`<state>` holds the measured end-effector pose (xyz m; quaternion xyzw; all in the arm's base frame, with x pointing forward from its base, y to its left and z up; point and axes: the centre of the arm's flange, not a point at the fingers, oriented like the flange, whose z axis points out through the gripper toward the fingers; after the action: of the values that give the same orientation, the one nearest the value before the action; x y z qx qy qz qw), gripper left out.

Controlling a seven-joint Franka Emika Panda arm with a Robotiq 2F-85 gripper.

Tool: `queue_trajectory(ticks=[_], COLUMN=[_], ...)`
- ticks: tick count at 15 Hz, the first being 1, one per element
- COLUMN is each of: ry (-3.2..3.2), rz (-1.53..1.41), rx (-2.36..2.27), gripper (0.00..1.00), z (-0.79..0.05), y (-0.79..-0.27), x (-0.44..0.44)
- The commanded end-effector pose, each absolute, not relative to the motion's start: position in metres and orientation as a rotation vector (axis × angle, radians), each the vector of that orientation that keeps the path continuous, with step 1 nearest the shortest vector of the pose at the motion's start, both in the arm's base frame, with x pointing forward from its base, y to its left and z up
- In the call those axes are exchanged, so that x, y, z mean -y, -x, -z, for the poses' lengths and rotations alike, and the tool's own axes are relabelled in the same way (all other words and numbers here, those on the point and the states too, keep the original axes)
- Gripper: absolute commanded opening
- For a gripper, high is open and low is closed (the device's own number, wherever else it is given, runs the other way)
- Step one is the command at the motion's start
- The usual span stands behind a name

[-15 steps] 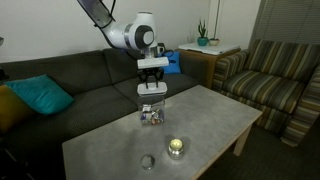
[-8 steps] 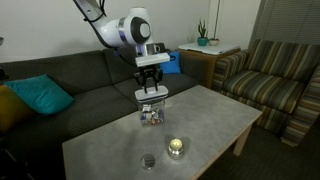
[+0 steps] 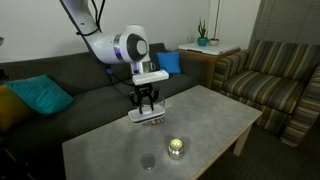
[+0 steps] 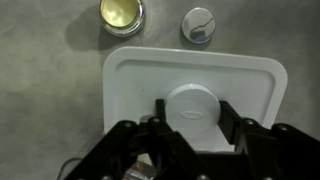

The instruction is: Press down on the white lid and remove the lid from the clear food container

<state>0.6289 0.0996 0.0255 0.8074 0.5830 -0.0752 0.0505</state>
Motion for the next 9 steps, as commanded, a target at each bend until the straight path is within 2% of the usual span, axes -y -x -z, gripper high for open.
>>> queue_trajectory(ticks=[1,9], ry=[-2.599,-2.883], rz=[0.186,0.24], rx=[-1.723,-1.484], gripper=[0.29,0.29], z=[0.021,0.108], y=[-0.621,-0.619], x=[-0.082,-0.089])
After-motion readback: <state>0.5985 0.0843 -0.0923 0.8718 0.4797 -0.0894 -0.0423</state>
